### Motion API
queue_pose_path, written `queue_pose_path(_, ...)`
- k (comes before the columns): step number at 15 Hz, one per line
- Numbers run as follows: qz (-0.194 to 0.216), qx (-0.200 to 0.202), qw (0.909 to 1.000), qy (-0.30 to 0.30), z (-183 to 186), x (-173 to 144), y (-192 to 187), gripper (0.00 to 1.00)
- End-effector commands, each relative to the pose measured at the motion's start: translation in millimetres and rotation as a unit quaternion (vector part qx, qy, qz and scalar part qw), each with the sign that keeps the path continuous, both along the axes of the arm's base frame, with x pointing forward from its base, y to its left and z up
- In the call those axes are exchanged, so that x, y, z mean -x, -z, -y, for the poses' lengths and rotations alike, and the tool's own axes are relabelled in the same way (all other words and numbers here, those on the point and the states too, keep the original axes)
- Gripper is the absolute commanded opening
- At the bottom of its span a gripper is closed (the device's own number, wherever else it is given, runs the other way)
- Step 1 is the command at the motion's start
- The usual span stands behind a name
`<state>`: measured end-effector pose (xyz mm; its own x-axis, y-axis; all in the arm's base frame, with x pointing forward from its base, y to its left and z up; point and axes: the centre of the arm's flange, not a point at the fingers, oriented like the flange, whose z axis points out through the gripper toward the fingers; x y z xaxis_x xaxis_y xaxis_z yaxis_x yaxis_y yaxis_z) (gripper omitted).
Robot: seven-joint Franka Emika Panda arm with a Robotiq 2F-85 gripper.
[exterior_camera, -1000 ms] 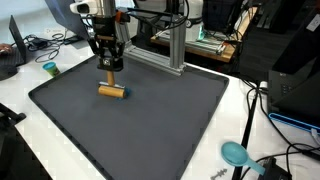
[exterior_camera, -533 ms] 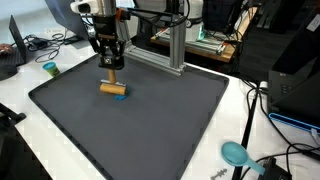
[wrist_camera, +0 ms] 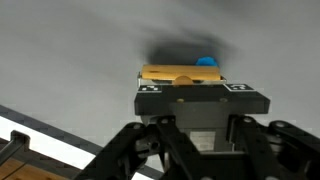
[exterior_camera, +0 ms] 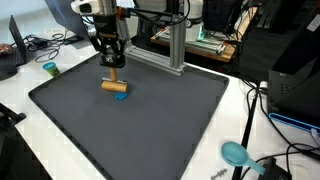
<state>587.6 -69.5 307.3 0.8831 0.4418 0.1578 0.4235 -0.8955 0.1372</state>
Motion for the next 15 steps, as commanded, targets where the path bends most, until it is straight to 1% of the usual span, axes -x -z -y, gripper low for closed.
queue_pose_path(1, -0.045, 0.023, 0.9987, -0.004, 9, 12, 19, 0.22)
queue_pose_path(4, -0.047, 0.021, 0.9987, -0.004, 11, 14, 18, 0.22)
queue_pose_path(6, -0.027, -0.002, 0.9996, -0.007, 12, 15, 8, 0.22)
queue_pose_path(7, -0.011, -0.017, 0.9997, -0.01, 12, 18, -4, 0.22)
queue_pose_path(9, 0.016, -0.033, 0.999, -0.025, 12, 30, -23, 0.22)
queue_pose_path(11, 0.032, -0.044, 0.9974, -0.047, 10, 39, -34, 0.22)
queue_pose_path(13, 0.032, -0.054, 0.9956, -0.07, 3, 45, -38, 0.22)
queue_pose_path(15, 0.034, -0.057, 0.9944, -0.082, -7, 45, -29, 0.22)
